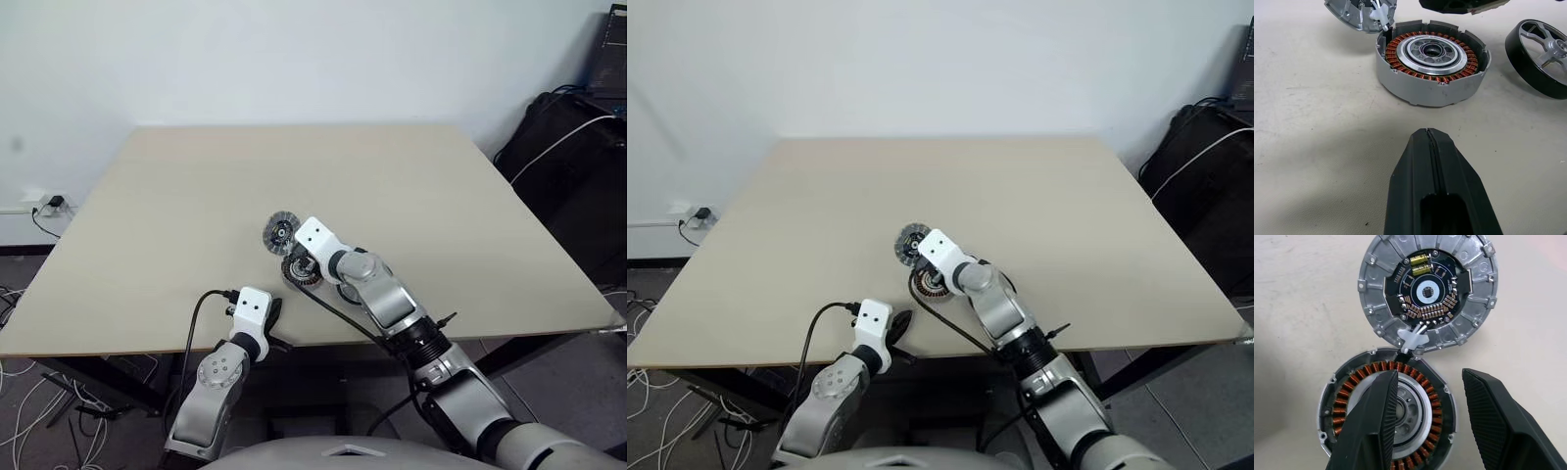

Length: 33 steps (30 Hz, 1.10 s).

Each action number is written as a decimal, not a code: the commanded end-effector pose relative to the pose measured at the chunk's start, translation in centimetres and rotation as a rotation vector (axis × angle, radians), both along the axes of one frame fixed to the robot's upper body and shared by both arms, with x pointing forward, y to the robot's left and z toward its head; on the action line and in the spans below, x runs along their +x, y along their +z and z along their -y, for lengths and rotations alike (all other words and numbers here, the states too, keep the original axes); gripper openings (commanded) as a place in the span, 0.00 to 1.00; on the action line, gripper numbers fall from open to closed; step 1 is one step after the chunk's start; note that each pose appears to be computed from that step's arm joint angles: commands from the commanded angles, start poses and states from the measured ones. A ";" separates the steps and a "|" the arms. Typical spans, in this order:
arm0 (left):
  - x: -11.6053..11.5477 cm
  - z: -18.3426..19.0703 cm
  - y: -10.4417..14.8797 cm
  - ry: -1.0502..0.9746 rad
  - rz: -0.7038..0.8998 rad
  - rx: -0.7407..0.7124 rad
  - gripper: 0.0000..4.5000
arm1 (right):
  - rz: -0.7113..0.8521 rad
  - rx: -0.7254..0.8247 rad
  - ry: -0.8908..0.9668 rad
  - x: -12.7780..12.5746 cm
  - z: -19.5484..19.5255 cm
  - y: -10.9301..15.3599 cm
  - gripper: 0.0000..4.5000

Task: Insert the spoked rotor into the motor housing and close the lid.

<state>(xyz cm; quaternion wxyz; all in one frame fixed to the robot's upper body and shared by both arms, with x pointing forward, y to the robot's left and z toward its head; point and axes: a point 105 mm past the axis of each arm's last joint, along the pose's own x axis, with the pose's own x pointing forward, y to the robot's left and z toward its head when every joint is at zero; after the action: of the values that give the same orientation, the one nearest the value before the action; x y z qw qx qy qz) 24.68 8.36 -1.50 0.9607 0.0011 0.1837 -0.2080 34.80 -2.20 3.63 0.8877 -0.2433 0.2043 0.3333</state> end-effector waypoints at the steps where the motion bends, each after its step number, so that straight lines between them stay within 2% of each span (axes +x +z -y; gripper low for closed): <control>1: 0.6 0.5 1.1 -0.005 0.048 -0.022 0.00 | 0.004 -0.002 -0.010 0.4 -0.1 0.0 0.50; 9: 0.5 0.3 1.2 -0.002 0.049 -0.020 0.00 | -0.056 -0.044 -0.021 0.4 0.5 -1.9 0.50; 29: 0.5 0.0 1.3 0.015 0.058 -0.019 0.00 | -0.196 -0.085 -0.025 0.2 0.7 -2.8 0.50; 33: 0.5 0.1 1.3 0.015 0.059 -0.019 0.00 | -0.204 -0.076 -0.025 0.1 0.5 -2.6 0.22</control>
<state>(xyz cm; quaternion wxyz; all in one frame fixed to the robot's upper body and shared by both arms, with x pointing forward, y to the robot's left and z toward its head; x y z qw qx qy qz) 24.66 8.49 -1.55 0.9618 0.0015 0.1836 -0.2030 34.80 -2.60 0.90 0.8574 -0.2403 0.3030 0.3396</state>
